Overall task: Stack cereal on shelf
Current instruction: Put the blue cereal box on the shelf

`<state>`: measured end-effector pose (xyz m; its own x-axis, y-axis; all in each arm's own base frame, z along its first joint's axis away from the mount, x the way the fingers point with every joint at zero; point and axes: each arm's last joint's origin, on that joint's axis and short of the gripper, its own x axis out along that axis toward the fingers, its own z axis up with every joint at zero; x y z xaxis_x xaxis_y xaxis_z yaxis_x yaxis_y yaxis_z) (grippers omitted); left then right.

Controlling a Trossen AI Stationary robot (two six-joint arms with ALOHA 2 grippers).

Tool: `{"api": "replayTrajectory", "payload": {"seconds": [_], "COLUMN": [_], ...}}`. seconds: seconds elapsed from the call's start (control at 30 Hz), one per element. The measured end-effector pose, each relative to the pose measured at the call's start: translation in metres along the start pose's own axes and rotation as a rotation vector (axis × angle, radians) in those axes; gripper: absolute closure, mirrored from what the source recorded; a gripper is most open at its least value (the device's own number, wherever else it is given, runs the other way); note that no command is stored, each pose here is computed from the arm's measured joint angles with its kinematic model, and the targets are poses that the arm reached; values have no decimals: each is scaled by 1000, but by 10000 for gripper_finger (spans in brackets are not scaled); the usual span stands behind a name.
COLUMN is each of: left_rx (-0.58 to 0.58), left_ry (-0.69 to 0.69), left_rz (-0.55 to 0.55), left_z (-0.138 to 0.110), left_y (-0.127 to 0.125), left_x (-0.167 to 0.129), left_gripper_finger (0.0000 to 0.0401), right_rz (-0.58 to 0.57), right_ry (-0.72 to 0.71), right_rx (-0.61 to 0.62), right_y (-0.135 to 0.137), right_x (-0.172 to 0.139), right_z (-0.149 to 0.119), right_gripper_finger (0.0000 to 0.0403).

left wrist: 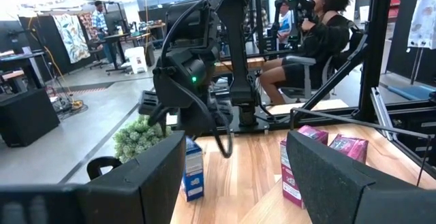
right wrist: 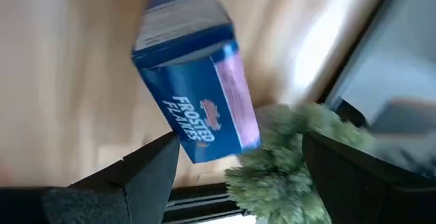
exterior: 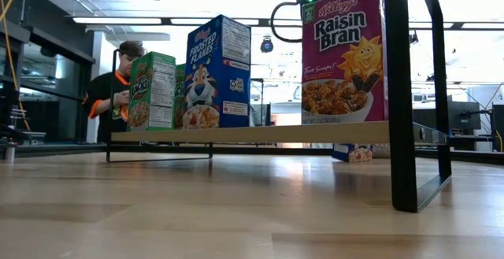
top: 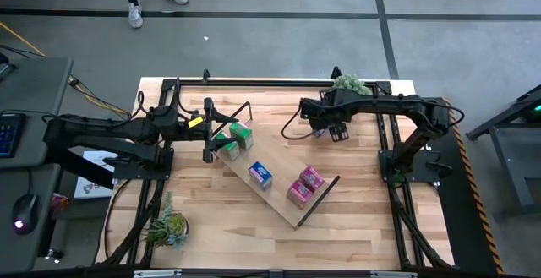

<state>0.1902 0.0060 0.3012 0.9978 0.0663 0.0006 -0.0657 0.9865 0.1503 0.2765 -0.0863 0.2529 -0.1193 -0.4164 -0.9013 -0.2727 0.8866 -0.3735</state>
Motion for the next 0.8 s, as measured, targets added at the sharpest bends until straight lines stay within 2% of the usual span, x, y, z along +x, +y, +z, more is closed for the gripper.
{"api": "replayTrajectory", "payload": {"seconds": [0.1, 0.17, 0.4, 0.8], "left_rx": [0, 0, 0, -1], "left_ry": [1, 1, 0, 0], "left_rz": [0, 0, 0, 0], "left_z": [0, 0, 0, 0], "left_y": [0, 0, 0, 0], "left_x": [0, 0, 0, 0], "left_gripper_finger": [158, 158, 158, 158], "right_rz": [63, 66, -6, -69], "right_ry": [-2, -13, -77, -72], "right_rx": [-85, -94, -74, -36], "right_y": [3, 3, -4, -18], "right_x": [0, 0, 0, 6], "right_z": [-2, -1, 6, 3], "right_gripper_finger": [99, 99, 100, 100]}}
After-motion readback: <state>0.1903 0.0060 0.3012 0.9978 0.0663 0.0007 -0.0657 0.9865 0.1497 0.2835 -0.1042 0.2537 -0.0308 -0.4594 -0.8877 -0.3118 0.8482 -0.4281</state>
